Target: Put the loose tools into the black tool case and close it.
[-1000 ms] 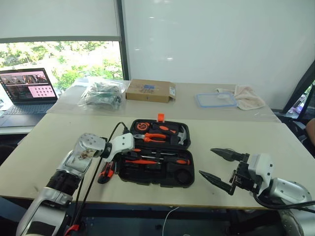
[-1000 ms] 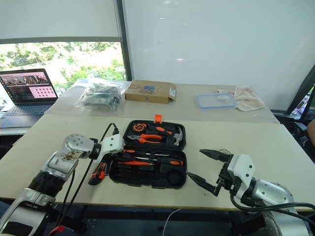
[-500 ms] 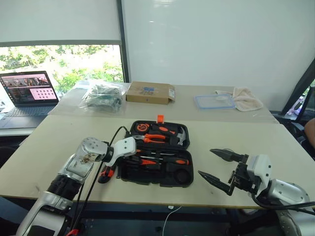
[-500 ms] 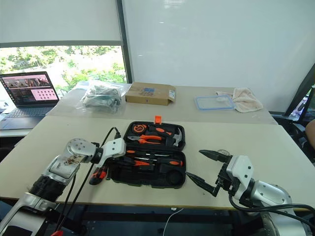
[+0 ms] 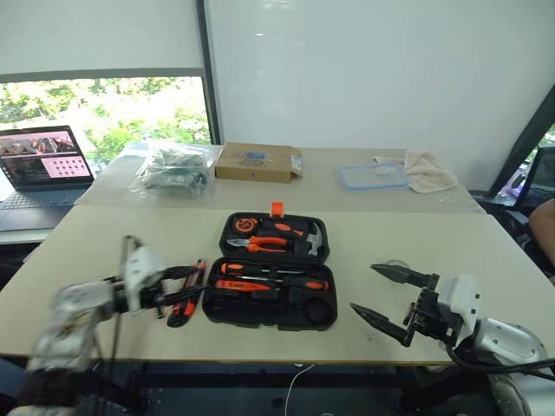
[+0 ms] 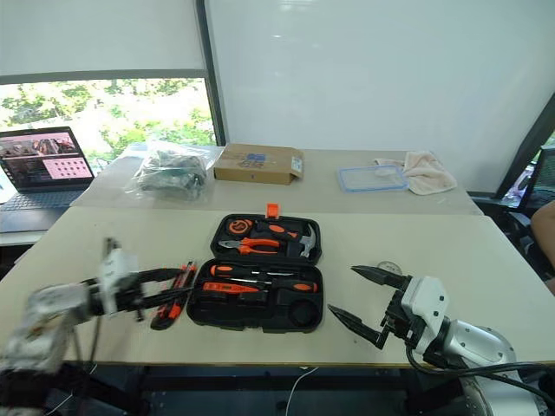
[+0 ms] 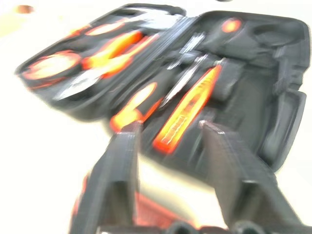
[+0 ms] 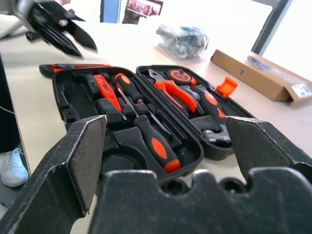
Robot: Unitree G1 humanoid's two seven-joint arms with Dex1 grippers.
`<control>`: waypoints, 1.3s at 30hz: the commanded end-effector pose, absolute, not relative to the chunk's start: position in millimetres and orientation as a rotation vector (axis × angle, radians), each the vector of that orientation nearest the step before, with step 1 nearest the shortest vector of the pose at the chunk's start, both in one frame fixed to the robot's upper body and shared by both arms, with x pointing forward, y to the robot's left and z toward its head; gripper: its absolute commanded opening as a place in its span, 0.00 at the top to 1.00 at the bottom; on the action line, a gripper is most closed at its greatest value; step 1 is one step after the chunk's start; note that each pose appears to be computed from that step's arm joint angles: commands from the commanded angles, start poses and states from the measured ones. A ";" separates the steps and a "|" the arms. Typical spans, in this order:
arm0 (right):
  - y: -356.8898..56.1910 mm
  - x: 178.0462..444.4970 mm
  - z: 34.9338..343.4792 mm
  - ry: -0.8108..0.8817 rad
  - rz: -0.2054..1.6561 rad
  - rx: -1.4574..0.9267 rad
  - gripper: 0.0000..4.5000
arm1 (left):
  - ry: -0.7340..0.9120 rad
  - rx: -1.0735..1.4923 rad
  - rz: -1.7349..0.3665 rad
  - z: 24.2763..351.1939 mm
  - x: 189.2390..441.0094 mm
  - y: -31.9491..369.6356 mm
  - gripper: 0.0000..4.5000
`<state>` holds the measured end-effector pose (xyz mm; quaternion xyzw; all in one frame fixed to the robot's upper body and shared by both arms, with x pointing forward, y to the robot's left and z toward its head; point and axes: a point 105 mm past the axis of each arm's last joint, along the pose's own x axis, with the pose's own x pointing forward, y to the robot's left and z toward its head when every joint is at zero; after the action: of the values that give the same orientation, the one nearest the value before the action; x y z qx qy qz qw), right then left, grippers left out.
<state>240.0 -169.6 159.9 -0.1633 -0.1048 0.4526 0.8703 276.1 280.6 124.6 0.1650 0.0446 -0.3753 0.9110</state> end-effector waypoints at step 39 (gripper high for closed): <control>-161.7 239.1 169.9 -0.272 1.029 -0.362 0.00 | 0.539 0.138 -0.332 90.4 307.8 227.1 0.61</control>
<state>241.1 -163.0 158.1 -0.1679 -0.1070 0.4915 0.8478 306.7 222.3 93.2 0.0694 0.2622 -0.1686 0.9476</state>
